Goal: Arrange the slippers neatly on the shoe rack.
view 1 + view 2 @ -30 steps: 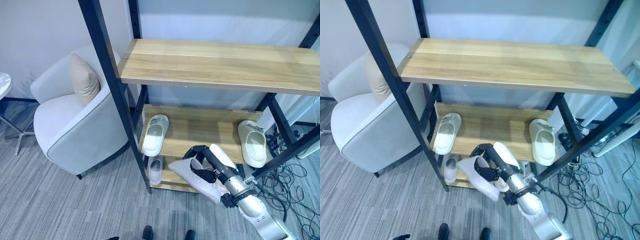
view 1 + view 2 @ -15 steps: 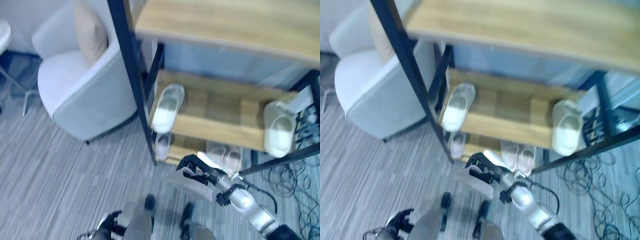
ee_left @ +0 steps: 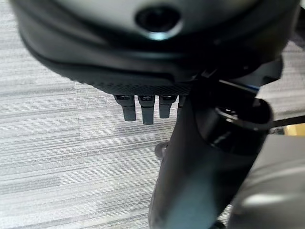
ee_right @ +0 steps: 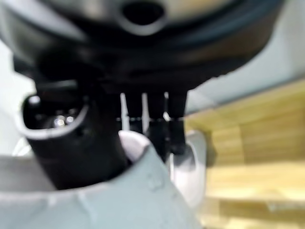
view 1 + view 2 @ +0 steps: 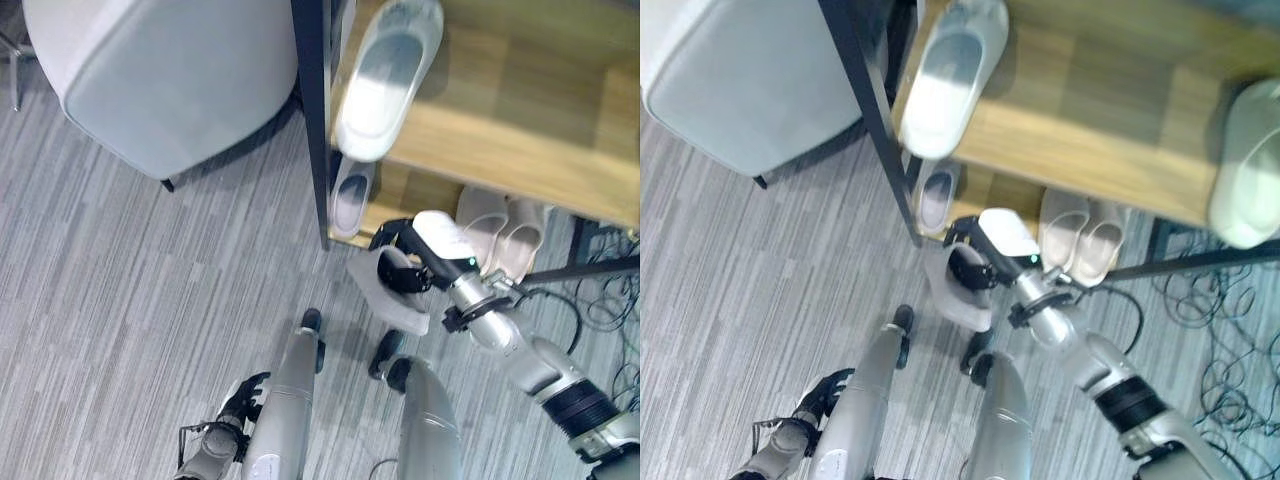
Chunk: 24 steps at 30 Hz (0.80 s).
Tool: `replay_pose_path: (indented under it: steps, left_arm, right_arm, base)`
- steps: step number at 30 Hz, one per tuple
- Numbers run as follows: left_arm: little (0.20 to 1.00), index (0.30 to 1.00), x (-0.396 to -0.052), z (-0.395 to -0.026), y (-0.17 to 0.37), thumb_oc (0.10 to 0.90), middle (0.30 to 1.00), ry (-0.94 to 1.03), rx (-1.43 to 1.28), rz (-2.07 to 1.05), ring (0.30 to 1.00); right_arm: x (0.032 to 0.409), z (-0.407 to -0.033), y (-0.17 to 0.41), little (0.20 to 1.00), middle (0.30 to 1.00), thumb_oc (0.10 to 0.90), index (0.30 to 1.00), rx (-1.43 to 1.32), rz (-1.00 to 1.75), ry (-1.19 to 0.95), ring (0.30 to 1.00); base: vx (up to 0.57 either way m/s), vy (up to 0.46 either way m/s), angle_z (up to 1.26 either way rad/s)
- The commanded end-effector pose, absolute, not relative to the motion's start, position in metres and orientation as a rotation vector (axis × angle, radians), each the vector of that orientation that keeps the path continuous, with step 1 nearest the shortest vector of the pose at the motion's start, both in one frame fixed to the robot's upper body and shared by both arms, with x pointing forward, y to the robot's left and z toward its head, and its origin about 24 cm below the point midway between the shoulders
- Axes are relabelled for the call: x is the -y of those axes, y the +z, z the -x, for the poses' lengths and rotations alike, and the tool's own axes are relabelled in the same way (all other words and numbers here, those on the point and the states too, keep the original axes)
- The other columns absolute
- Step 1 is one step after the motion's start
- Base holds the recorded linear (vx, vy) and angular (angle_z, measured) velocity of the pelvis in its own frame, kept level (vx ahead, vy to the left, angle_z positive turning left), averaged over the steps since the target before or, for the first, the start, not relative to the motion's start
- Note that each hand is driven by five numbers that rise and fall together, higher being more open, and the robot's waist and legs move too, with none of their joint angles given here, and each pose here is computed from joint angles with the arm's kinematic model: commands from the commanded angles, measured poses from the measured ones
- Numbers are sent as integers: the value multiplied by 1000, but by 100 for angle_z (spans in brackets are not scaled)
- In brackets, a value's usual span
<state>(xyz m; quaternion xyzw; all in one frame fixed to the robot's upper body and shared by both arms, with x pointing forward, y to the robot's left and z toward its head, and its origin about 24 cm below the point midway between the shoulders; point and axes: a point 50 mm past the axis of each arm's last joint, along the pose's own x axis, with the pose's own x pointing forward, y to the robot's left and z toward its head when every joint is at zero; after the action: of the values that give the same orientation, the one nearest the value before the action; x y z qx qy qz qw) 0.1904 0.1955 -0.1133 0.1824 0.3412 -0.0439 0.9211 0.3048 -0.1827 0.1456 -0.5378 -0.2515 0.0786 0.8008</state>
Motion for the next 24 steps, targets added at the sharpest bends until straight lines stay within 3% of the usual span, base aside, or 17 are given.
replay_pose_path:
  steps: [1,6,10,17,24]
  left_arm:
    - [900,900,-170,-210,-90,800,900,-134,-506,-309,900]
    - [900,900,-167,-226,-60,800,900,-152,-345,-298,900]
    - [900,900,-173,-234,-31,800,900,-66,-207,-206,900]
    - [900,900,-190,-241,13,800,900,25,-30,-140,900]
    - [900,900,-195,-224,18,800,900,15,-19,-144,900]
  right_arm:
    - [175,-287,220,300,300,400,300,957,1139,0,300]
    - [185,-278,260,300,300,400,300,1128,1204,-164,300]
    - [201,-268,294,300,300,400,300,1267,1283,-387,300]
    - [202,-257,352,300,300,400,300,1445,1361,-586,300]
    - [192,-274,362,300,300,400,300,1440,1379,-554,300]
  base:
    - [-109,74,-14]
    - [0,48,-1]
    - [103,45,-1]
    - [165,28,-10]
    - [115,40,-10]
